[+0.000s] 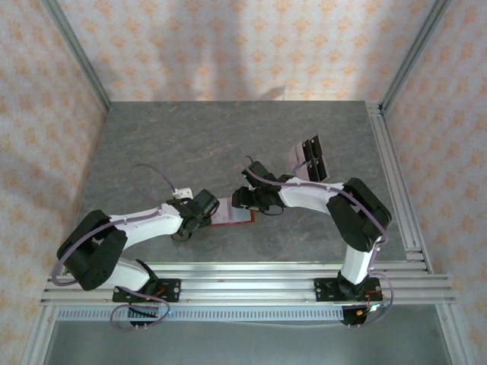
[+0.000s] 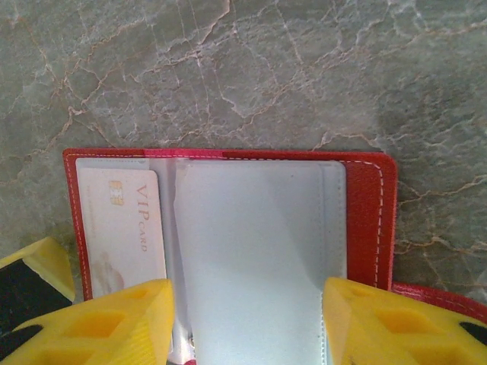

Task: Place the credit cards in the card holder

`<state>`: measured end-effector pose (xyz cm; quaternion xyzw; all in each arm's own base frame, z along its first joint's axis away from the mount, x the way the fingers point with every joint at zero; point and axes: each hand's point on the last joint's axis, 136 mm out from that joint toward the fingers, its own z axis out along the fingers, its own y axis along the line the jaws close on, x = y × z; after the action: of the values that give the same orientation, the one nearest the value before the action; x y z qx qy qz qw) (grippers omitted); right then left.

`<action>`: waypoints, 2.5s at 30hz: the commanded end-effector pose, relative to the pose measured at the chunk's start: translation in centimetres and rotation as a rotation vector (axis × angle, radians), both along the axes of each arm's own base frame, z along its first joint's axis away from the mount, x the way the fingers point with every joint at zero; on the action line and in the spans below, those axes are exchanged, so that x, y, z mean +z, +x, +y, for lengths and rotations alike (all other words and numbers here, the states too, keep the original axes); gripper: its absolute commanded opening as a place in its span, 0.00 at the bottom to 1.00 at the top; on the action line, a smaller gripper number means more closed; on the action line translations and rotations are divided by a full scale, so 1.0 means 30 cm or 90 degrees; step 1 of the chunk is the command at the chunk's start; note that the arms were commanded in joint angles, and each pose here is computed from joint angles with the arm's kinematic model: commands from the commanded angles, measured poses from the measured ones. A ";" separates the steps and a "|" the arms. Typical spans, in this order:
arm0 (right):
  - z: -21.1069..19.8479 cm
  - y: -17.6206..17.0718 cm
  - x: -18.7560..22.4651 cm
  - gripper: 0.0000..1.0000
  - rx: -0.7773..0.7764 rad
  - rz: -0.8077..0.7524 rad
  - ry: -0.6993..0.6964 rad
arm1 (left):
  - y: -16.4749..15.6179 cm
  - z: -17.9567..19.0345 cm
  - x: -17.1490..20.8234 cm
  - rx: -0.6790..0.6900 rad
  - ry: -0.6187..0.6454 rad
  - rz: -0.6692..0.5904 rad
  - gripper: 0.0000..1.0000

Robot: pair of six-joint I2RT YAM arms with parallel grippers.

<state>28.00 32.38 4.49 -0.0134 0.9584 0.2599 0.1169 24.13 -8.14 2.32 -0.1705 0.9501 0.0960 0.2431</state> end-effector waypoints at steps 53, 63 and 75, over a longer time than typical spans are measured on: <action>0.241 -0.034 0.071 0.54 0.061 0.033 0.118 | -0.043 0.119 0.164 0.083 0.024 -0.093 1.00; 0.314 -0.037 0.073 0.54 0.080 0.038 0.122 | -0.046 0.130 0.224 0.090 0.007 -0.123 1.00; 0.408 -0.053 0.073 0.53 0.107 0.046 0.122 | -0.059 0.144 0.272 0.098 -0.016 -0.154 1.00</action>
<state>26.88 43.37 6.67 -0.0676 0.9285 0.3577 0.0726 22.74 -5.25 9.51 -0.2460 0.9102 0.0567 0.3283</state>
